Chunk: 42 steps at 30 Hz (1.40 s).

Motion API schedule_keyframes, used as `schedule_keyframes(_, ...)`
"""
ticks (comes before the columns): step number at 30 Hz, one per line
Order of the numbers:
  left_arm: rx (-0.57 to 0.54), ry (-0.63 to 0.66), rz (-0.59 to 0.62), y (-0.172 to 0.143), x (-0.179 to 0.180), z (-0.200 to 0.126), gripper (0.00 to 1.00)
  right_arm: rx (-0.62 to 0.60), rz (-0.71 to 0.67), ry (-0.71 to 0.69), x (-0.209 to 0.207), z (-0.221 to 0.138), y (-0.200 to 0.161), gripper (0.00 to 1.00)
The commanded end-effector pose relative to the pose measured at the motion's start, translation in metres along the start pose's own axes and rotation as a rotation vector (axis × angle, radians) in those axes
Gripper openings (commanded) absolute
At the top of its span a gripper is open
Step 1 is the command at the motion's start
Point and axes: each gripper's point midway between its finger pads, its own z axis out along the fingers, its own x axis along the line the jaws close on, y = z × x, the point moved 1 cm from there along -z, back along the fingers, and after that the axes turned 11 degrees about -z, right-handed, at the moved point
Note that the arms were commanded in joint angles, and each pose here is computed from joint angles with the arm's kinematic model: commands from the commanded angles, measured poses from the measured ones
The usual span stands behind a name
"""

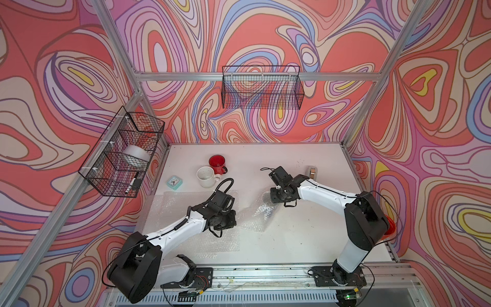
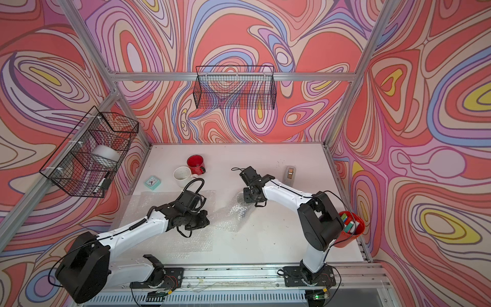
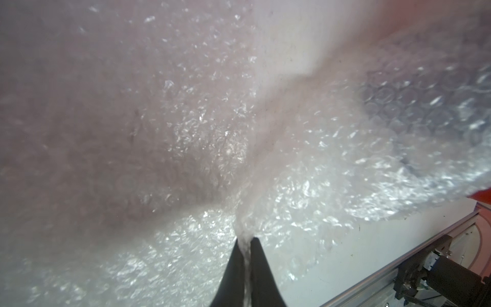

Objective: Wrap mugs in bubble wrap
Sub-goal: Wrap the mug in bubble wrap.

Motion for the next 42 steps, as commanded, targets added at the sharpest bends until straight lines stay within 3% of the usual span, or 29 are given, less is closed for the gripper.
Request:
schedule_keyframes(1, -0.028, -0.022, 0.032, 0.005, -0.011, -0.019, 0.0, 0.026, -0.011, -0.028, -0.006, 0.005, -0.005, 0.4)
schedule_keyframes(8, -0.068, -0.182, 0.134, 0.014, -0.061, -0.054, 0.0, 0.027, -0.026, -0.018, -0.004, 0.008, -0.006, 0.4)
schedule_keyframes(15, -0.04, -0.319, 0.188, 0.02, -0.114, -0.062, 0.0, 0.013, -0.041, 0.031, 0.005, 0.01, -0.002, 0.4)
schedule_keyframes(22, 0.011, -0.366, 0.146, 0.028, -0.157, -0.038, 0.0, -0.02, -0.091, 0.112, 0.018, 0.012, 0.002, 0.4)
schedule_keyframes(29, 0.008, -0.342, 0.062, 0.046, -0.173, -0.007, 0.0, -0.066, -0.116, 0.211, 0.034, 0.006, 0.007, 0.42)
schedule_keyframes(36, 0.02, -0.319, 0.05, 0.057, -0.184, 0.01, 0.0, -0.126, -0.107, 0.222, 0.032, -0.016, 0.015, 0.59)
schedule_keyframes(42, 0.03, -0.293, 0.038, 0.056, -0.178, 0.018, 0.0, -0.154, -0.092, 0.178, 0.022, -0.036, 0.015, 0.65)
